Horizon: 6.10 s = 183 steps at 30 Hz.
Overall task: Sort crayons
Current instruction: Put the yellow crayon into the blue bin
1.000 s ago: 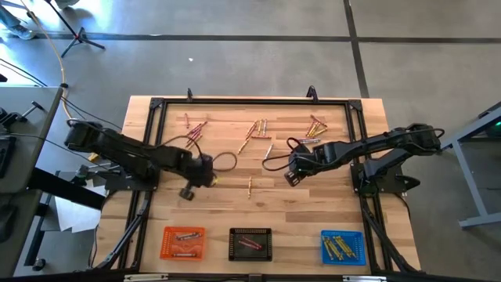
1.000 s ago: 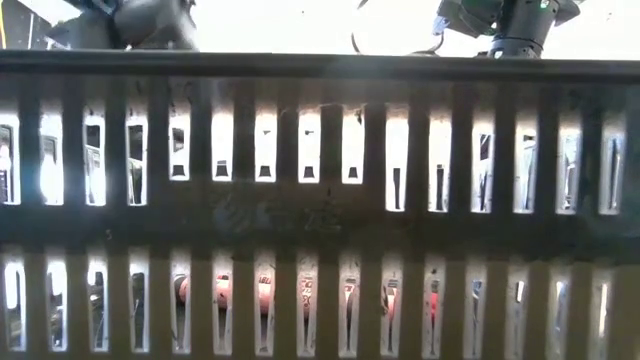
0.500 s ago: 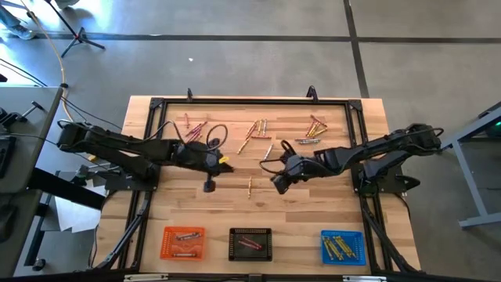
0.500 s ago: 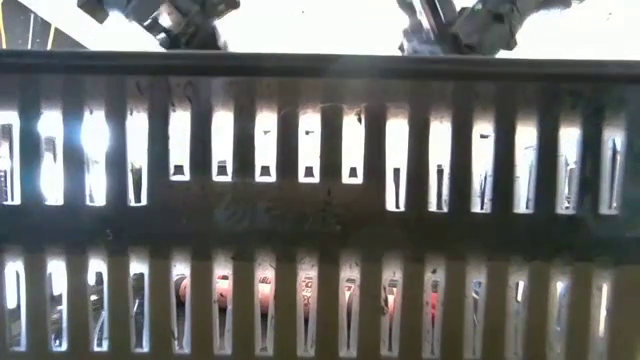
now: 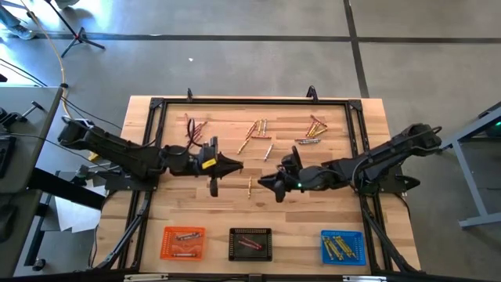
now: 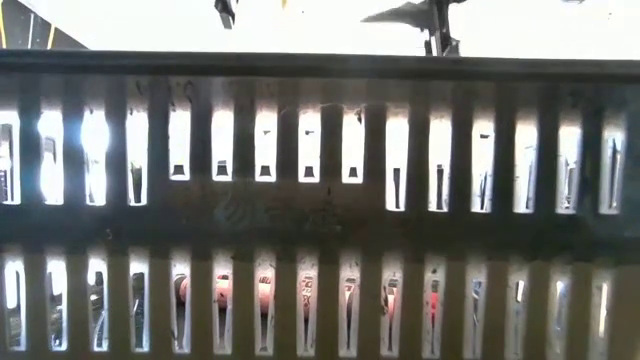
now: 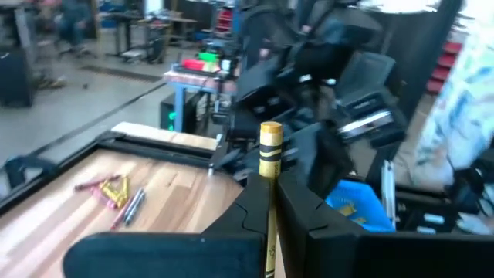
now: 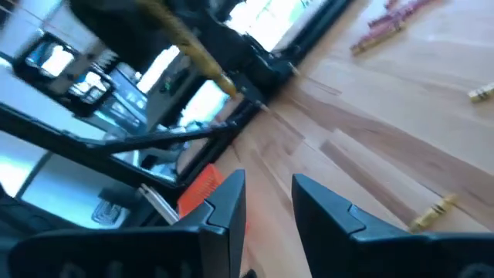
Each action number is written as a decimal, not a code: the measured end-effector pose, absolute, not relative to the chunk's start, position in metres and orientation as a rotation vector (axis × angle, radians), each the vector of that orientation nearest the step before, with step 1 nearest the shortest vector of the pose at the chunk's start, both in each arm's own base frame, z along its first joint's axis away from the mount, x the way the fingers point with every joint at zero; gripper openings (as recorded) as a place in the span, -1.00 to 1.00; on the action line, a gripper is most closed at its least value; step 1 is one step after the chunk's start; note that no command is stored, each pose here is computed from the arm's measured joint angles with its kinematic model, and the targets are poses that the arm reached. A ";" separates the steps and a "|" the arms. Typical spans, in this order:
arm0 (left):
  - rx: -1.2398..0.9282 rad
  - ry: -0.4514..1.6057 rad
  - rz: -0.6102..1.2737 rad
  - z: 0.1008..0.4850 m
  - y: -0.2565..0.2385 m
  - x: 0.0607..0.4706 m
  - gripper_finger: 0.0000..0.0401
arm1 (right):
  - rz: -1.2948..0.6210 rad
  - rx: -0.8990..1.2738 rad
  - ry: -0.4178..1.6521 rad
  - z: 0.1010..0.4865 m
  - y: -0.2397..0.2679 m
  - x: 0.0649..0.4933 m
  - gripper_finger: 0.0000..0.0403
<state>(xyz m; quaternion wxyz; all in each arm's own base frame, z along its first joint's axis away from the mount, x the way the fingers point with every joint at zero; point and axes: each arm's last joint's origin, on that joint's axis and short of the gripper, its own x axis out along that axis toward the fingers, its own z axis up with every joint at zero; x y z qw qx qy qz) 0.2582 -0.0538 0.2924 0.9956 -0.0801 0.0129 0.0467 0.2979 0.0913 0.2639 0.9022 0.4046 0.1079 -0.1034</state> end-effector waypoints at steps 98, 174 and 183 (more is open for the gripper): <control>-0.307 0.053 0.255 0.283 -0.099 0.293 -0.42 | -0.271 0.761 1.038 0.316 0.149 0.230 -0.98; -0.570 0.954 0.497 0.181 -0.048 0.375 -0.55 | -0.108 0.615 1.369 0.260 0.122 0.193 -0.39; -0.525 1.132 0.605 0.173 -0.048 0.416 -0.55 | -0.113 0.551 1.365 0.274 0.109 0.171 -0.39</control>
